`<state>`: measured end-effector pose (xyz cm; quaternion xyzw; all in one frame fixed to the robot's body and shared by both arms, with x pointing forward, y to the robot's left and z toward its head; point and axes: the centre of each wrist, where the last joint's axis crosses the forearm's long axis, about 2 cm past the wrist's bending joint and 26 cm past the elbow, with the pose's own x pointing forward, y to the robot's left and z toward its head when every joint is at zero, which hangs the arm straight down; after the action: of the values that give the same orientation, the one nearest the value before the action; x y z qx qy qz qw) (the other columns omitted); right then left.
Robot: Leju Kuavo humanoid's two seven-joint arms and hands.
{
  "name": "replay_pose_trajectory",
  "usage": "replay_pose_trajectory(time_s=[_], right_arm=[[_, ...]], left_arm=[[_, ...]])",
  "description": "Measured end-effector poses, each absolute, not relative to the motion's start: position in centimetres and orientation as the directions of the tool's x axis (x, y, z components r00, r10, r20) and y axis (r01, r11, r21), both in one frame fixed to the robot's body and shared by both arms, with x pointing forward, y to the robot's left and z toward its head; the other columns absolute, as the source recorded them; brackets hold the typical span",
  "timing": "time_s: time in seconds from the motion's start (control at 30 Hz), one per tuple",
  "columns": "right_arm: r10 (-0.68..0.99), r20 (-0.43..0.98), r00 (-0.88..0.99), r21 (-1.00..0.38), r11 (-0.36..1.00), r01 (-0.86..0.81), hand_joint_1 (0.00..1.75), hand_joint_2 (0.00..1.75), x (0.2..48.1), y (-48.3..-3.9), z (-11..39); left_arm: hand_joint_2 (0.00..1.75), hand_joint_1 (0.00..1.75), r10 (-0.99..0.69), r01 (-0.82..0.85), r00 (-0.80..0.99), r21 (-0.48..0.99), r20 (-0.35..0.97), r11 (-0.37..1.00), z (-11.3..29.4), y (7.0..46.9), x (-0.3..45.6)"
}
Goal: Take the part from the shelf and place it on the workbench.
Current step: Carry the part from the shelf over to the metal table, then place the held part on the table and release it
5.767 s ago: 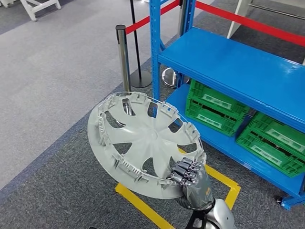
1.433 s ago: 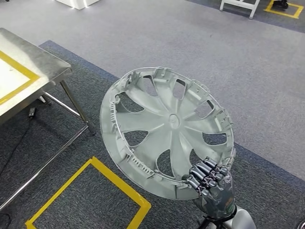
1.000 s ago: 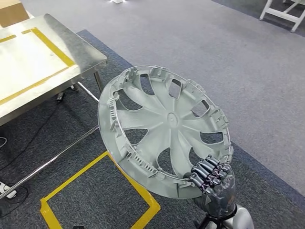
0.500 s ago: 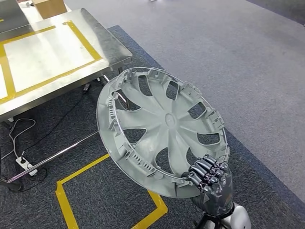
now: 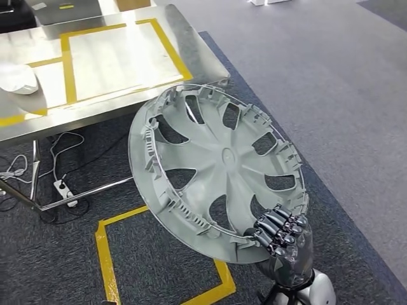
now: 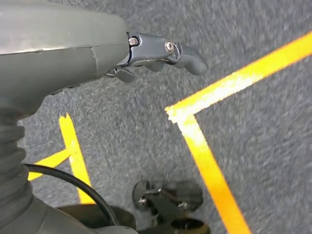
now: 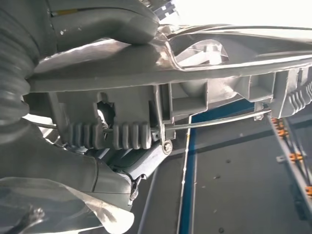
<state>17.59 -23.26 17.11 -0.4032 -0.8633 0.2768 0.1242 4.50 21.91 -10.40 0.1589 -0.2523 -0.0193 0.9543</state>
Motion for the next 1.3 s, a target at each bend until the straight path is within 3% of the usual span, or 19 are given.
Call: replay_pose_trajectory(time_s=[1.3], right_arm=[[0.756,0.024,-0.654,-0.585,0.542,0.604,1.75,1.75,17.36,-23.05,16.61]], left_arm=[[1.75,0.0,-0.238,0.066,0.838,0.342,0.49,0.937,-10.32,21.8,4.9]])
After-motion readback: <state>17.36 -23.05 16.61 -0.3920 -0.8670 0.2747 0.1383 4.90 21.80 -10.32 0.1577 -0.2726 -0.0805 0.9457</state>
